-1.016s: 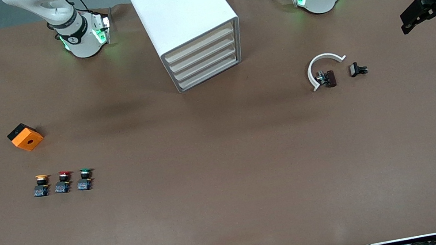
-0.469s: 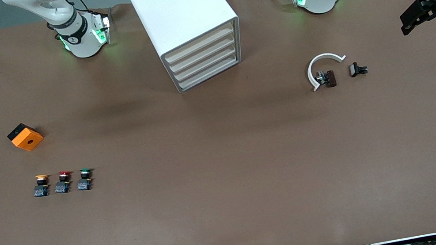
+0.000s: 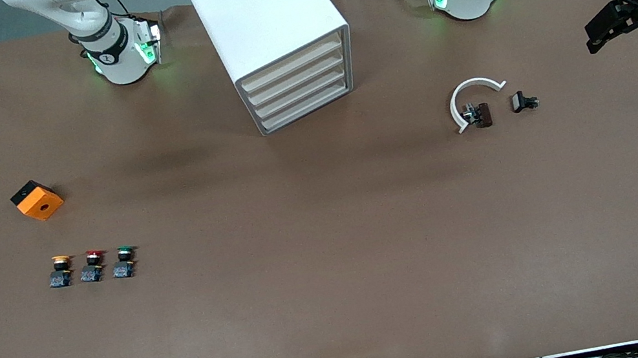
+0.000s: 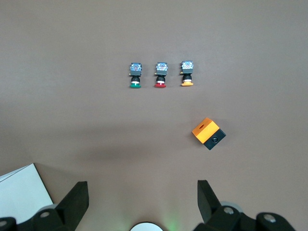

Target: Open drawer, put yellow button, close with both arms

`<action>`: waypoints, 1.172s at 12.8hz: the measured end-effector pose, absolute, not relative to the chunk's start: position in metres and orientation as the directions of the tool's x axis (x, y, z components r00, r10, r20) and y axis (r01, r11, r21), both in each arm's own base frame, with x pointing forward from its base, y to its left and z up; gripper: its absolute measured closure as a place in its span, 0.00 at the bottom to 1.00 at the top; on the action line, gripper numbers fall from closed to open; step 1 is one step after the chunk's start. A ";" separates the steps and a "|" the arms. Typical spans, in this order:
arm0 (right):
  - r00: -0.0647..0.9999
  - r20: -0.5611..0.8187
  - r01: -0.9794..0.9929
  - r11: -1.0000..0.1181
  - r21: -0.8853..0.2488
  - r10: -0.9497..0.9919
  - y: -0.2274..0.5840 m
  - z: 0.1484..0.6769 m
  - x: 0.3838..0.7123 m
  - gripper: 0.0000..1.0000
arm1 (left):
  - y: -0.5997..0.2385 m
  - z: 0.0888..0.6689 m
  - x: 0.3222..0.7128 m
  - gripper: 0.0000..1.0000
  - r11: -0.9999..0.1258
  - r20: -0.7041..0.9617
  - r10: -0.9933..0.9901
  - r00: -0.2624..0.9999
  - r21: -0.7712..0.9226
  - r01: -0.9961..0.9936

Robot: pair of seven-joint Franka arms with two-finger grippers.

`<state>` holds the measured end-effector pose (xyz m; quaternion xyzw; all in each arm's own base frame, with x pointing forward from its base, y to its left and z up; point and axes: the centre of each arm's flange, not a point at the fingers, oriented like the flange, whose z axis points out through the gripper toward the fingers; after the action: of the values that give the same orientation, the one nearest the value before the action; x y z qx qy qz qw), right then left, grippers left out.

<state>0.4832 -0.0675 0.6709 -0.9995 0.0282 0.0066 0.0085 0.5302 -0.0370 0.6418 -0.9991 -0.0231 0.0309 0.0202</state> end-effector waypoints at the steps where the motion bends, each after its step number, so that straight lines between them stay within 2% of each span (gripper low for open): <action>1: 0.998 -0.014 -0.057 -0.998 -0.017 -0.056 -0.067 0.671 0.483 0.00 | -0.037 0.641 0.531 0.00 -0.998 -0.062 0.046 0.997 -0.042 0.044; 6: 0.998 -0.014 -0.057 -0.998 -0.017 -0.056 -0.067 0.671 0.483 0.00 | -0.050 0.622 0.541 0.00 -0.999 -0.102 0.035 0.994 -0.015 0.034; 9: 0.998 -0.014 -0.057 -0.998 -0.017 -0.056 -0.067 0.671 0.483 0.00 | -0.059 0.604 0.548 0.00 -0.995 -0.137 0.094 0.986 0.003 0.095; 15: 0.998 -0.015 -0.057 -0.998 -0.017 -0.056 -0.068 0.670 0.483 0.00 | -0.149 0.514 0.577 0.00 -0.964 -0.264 0.267 0.927 -0.077 0.256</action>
<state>0.4831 -0.0676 0.6705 -0.9995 0.0283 0.0071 0.0086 0.5771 -0.1490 0.5144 -0.9814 -0.1331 0.1371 0.0207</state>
